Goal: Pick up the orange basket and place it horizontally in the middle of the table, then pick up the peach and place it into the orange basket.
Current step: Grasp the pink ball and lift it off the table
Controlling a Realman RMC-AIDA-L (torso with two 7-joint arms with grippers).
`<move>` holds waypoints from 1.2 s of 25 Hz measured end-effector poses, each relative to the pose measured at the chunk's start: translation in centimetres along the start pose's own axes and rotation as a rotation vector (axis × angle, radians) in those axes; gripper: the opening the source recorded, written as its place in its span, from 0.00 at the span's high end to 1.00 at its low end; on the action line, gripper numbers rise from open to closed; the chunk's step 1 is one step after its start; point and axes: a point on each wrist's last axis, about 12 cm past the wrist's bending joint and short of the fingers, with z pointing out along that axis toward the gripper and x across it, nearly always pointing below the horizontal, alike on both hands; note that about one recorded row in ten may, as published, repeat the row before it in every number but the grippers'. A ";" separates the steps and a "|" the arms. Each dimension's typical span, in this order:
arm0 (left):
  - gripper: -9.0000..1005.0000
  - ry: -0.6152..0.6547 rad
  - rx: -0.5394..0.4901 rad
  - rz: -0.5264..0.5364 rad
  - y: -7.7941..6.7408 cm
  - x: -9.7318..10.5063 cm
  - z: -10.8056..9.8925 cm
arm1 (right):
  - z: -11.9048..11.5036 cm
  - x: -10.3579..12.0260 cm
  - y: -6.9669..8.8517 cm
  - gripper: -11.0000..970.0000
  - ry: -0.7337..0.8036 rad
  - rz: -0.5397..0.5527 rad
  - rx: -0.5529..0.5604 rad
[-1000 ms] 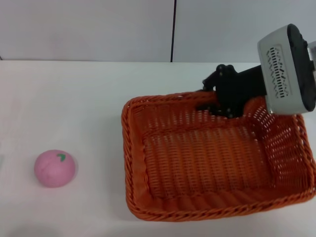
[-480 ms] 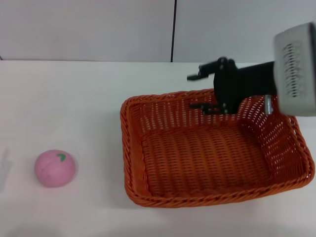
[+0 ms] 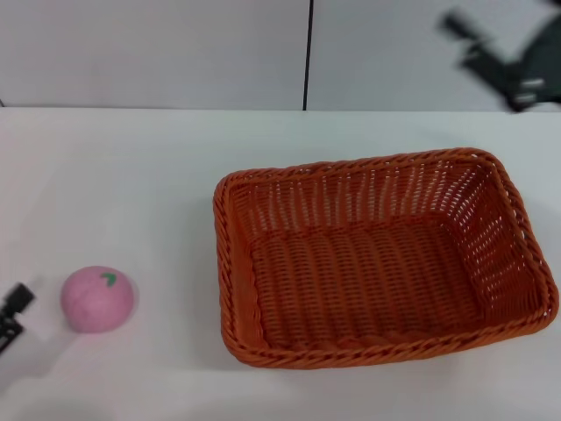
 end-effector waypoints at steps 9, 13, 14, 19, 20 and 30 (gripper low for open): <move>0.44 0.164 0.168 -0.003 0.0 1.3 3.6 | -8.8 0.3 2.6 0.41 -0.240 0.119 0.432; 0.44 0.245 0.209 -0.010 -0.4 2.6 5.6 | -10.3 0.3 3.3 0.41 -0.235 0.135 0.498; 0.44 0.253 0.209 -0.010 -0.5 2.7 5.8 | -10.8 0.4 3.5 0.41 -0.229 0.139 0.518; 0.45 0.297 0.203 -0.006 -0.5 3.4 6.4 | -12.1 0.6 4.1 0.41 -0.195 0.161 0.583; 0.45 0.298 0.201 -0.009 -0.5 3.4 6.4 | -12.1 0.6 4.1 0.41 -0.195 0.161 0.583; 0.46 0.271 0.134 -0.004 0.0 3.3 6.3 | -12.9 1.1 4.6 0.41 -0.142 0.184 0.625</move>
